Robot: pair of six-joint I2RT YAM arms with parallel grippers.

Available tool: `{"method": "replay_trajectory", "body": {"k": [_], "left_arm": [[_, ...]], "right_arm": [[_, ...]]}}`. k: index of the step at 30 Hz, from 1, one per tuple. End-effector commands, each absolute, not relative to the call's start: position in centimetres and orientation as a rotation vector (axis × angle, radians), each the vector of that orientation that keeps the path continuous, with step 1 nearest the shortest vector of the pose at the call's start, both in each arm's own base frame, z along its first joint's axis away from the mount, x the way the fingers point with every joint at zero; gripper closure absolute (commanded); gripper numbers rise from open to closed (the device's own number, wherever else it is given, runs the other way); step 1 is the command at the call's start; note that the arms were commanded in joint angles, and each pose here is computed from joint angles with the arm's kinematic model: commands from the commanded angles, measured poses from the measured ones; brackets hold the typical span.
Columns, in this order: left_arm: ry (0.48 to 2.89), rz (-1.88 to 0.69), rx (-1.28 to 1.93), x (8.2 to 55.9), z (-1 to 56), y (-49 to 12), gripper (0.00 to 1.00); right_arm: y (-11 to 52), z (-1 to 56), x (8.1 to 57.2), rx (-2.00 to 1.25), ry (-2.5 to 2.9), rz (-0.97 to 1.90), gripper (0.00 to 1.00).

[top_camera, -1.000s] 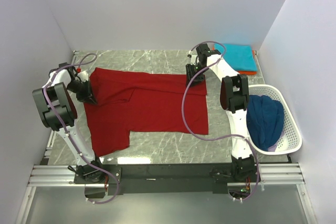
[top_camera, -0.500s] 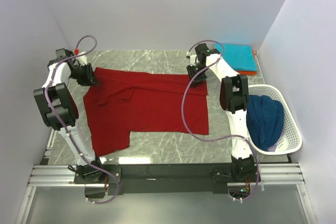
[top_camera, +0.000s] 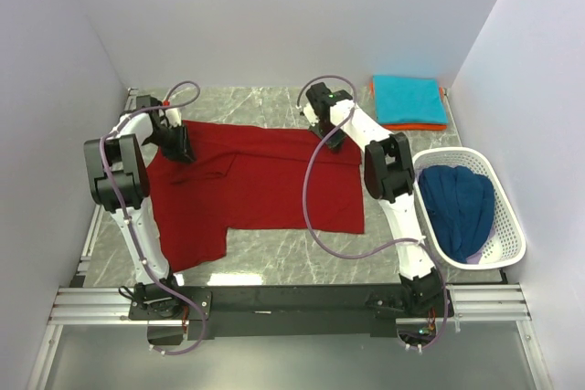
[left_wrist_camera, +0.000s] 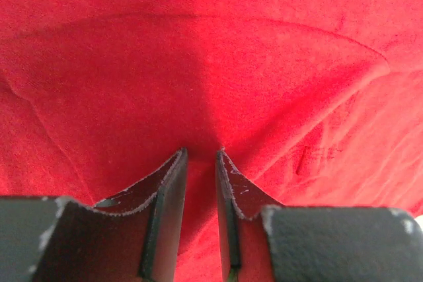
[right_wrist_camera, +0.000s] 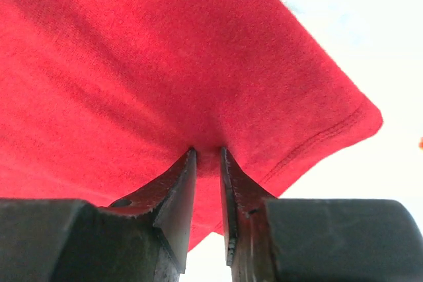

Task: Fold and stack the t-shirts
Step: Fold the tshirt

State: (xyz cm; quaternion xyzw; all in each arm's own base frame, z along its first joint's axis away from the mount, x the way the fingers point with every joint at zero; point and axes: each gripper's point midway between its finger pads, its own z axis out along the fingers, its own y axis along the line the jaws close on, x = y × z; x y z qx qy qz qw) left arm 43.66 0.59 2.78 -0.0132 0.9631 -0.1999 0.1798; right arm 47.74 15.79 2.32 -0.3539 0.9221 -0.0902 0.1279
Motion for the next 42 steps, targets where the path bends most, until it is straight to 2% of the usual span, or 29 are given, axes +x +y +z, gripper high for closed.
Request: {"method": "replay_trajectory", "body": {"k": [1,10,15,21,24,26,29,31,32,33,35,36,38,40,42], "left_arm": [[2.725,-0.531,-0.078,44.3,2.2,0.8,0.69],[2.790,-0.623,-0.163,46.0,-0.4,-1.1,0.68],[2.761,-0.657,-0.182,48.5,-1.0,-1.9,0.68],[2.655,-0.762,-0.174,51.7,1.2,-3.1,0.68],[2.551,-0.763,-0.111,52.5,5.2,-3.3,0.65],[2.449,-0.711,-0.018,52.7,9.2,-3.0,0.61],[2.373,-0.629,0.159,50.8,13.3,-2.7,0.48],[2.347,-0.609,0.263,48.6,15.2,-2.7,0.42],[2.355,-0.596,0.364,47.0,15.3,-2.5,0.40],[2.366,-0.613,0.402,45.4,14.9,-2.3,0.36],[2.316,-0.641,0.510,42.5,16.7,-1.3,0.29],[2.324,-0.663,0.526,41.0,16.5,-0.9,0.27],[2.315,-0.682,0.595,38.1,17.1,0.6,0.25],[2.278,-0.679,0.687,35.8,16.9,2.1,0.20],[2.317,-0.723,0.690,32.8,16.0,2.6,0.19]], "right_arm": [[13.8,2.5,49.5,-1.113,2.636,-0.471,0.70],[13.6,3.3,52.7,-1.180,2.507,-0.632,0.63],[10.8,3.4,56.0,-1.121,2.387,-0.858,0.65],[8.0,10.1,61.5,-0.834,2.203,-0.920,0.65],[8.0,14.9,61.5,-0.741,2.137,-0.858,0.62],[8.6,18.7,60.4,-0.697,2.103,-0.765,0.61],[10.6,21.2,57.0,-0.716,2.141,-0.529,0.53],[12.3,19.6,53.3,-0.828,2.245,-0.337,0.46],[12.7,20.7,51.3,-0.855,2.259,-0.265,0.44],[12.6,18.5,48.7,-0.903,2.350,-0.203,0.39],[13.8,18.9,44.9,-0.984,2.367,-0.023,0.24],[13.5,16.6,42.3,-1.030,2.445,0.021,0.20],[13.9,16.9,39.3,-1.085,2.441,0.103,0.19],[13.0,15.1,35.9,-1.137,2.490,0.118,0.19],[12.5,12.6,32.9,-1.222,2.533,0.135,0.20]]}}
